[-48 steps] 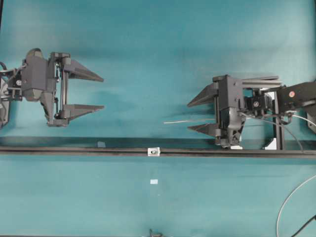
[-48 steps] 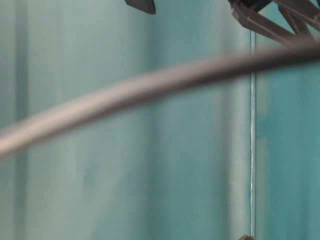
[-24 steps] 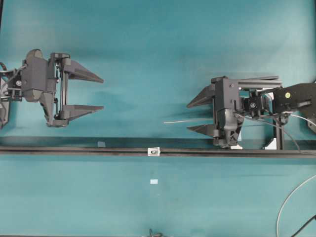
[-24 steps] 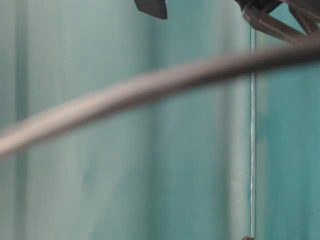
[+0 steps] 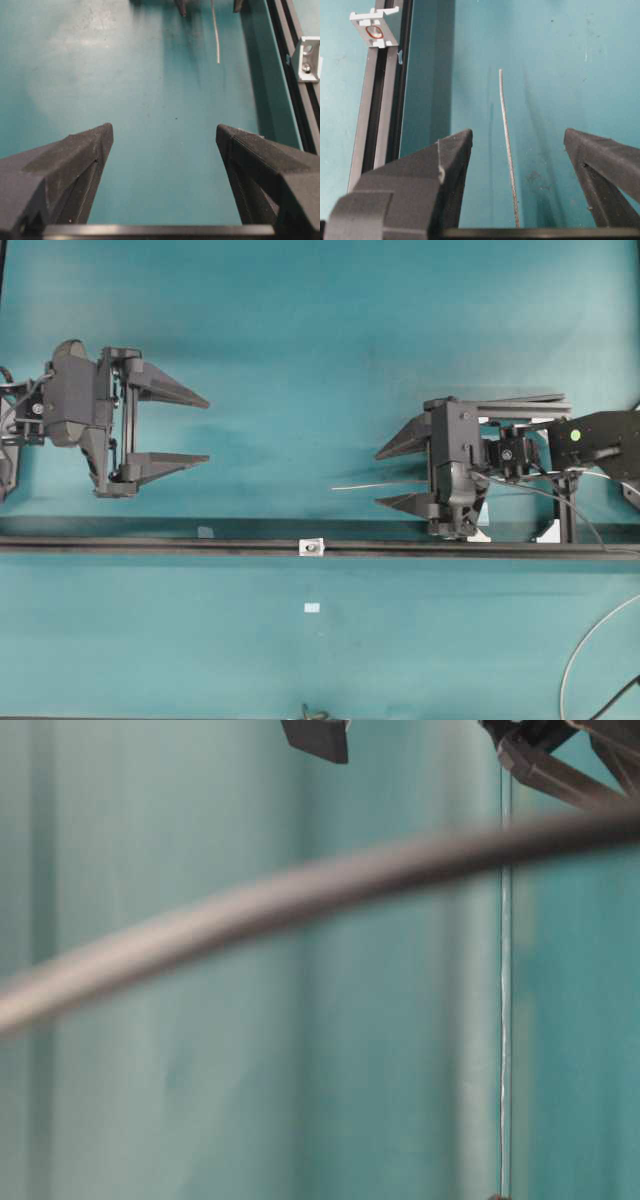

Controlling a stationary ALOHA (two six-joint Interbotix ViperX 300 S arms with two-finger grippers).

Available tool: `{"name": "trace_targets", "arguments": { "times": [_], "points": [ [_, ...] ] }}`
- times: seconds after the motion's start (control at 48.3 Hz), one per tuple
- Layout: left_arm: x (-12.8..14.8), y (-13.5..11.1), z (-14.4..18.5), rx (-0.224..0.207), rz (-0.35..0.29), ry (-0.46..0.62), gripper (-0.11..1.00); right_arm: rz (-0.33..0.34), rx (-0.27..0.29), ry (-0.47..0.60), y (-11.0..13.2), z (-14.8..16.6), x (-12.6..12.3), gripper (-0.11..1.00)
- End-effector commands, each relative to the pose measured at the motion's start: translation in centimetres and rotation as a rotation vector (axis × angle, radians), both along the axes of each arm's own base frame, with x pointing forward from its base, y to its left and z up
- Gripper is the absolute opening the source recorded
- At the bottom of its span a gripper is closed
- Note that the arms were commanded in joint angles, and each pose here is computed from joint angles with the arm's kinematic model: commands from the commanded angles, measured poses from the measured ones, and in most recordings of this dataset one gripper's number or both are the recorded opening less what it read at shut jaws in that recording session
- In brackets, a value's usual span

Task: Insert the wire through the hole in the metal fitting marked with a red label.
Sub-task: 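Lower the right gripper over the grey wire end and close on it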

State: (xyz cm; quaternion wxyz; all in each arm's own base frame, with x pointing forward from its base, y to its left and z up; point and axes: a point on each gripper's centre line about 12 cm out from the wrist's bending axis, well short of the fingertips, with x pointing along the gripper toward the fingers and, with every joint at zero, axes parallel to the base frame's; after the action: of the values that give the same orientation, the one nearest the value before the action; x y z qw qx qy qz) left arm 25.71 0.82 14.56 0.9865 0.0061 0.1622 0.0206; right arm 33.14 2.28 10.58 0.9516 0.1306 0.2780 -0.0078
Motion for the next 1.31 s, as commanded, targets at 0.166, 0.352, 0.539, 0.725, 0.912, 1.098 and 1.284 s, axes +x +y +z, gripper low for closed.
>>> {"name": "trace_targets", "arguments": {
  "times": [0.166, 0.352, 0.539, 0.725, 0.912, 1.098, 1.284],
  "points": [
    [0.1, -0.06, 0.26, -0.002, -0.001, -0.012, 0.84, 0.002, 0.003, -0.043, 0.11, 0.92, 0.82, 0.84],
    [0.14, -0.01, 0.3, -0.003, 0.002, -0.014, 0.84, 0.002, 0.003, -0.037, 0.14, 0.7, 1.24, 0.83],
    [0.1, -0.01, 0.26, -0.003, 0.002, -0.012, 0.83, 0.002, 0.002, -0.029, 0.15, 0.46, 1.4, 0.84],
    [0.05, -0.03, 0.21, -0.002, 0.0, -0.011, 0.83, 0.002, 0.001, -0.012, 0.14, 0.29, 1.29, 0.8],
    [-0.04, -0.02, 0.13, -0.003, 0.002, -0.008, 0.83, 0.003, 0.0, -0.006, 0.15, 0.23, 1.26, 0.65],
    [0.01, -0.02, 0.17, -0.003, 0.002, -0.009, 0.83, 0.003, 0.0, -0.008, 0.15, 0.27, 1.3, 0.65],
    [0.01, -0.03, 0.17, -0.002, 0.0, -0.009, 0.83, 0.003, 0.0, -0.009, 0.15, 0.31, 1.35, 0.64]
  ]
}}
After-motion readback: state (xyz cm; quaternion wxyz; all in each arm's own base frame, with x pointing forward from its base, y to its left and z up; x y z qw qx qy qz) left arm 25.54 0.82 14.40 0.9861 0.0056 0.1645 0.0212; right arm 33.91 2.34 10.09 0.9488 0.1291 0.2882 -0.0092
